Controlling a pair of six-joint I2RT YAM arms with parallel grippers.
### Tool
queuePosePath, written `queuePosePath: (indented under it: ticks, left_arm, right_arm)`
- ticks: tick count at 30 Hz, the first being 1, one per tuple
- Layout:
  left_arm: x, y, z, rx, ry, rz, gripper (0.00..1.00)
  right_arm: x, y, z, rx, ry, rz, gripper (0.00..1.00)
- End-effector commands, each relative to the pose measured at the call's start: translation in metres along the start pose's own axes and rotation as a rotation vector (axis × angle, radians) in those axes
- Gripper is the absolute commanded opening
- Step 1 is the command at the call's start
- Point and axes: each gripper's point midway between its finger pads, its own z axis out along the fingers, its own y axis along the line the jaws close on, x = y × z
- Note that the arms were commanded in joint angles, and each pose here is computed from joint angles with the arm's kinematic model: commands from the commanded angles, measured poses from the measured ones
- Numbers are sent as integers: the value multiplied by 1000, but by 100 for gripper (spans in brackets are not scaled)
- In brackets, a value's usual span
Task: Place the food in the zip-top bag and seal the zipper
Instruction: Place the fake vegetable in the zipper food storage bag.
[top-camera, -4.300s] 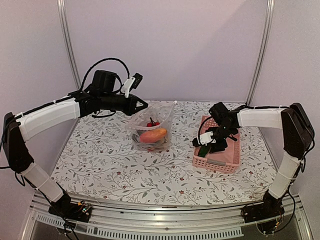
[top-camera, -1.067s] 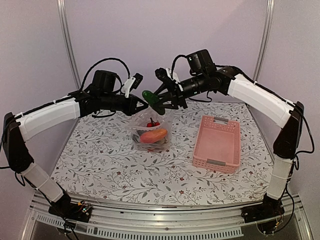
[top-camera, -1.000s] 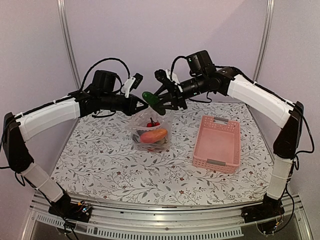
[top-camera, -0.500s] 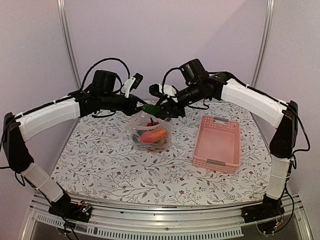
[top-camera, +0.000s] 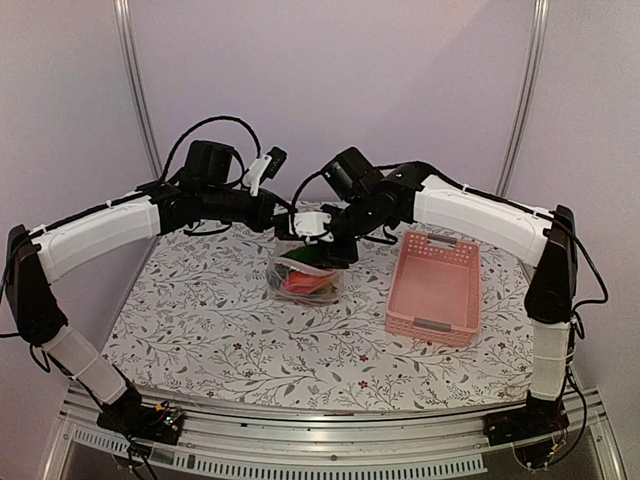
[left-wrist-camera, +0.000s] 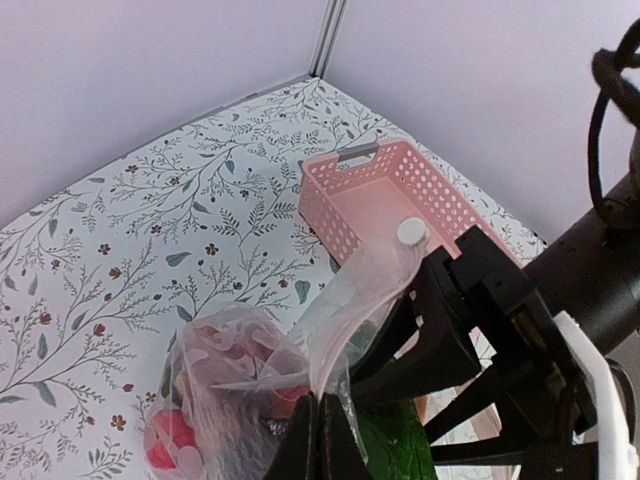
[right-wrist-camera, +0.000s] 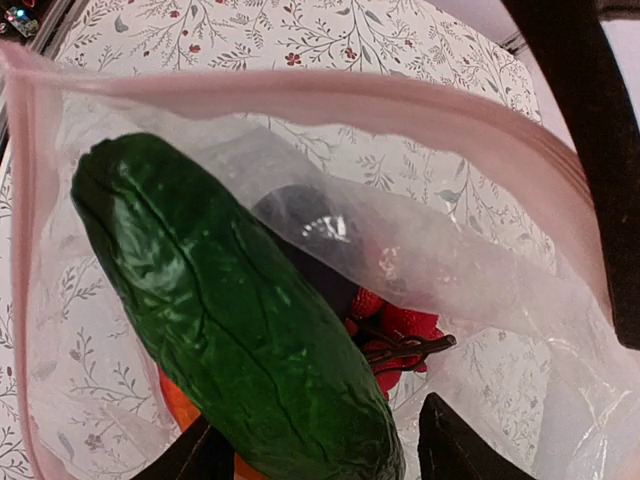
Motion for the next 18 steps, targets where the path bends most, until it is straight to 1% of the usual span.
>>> queuePosePath:
  ticks: [1,7,9,11,14,18]
  left_arm:
    - [-16,-13,-11,20,-34,17,0]
    - [-14,-12,-9,20,-29,16,0]
    - [-13,-12,-8,19,-26,16,0]
    - [-12,-11,-7,19,-24,14,0]
    - [-11,-11,-6,20,-21,12,0]
    - [-10,-10,-5,18,-19,10,0]
  right_arm:
    - [-14,0,-21,34,1,1,63]
    - [-48,0,-71,45,-134,6,66]
    - [-56,12,-87,-6,-180,-12,66]
    - [-59,32,-98,-93,-215,-46,66]
    - [-54,50,-104,-155,-215,-85,65]
    - [-36,57,-95,-173,-143,-78,63]
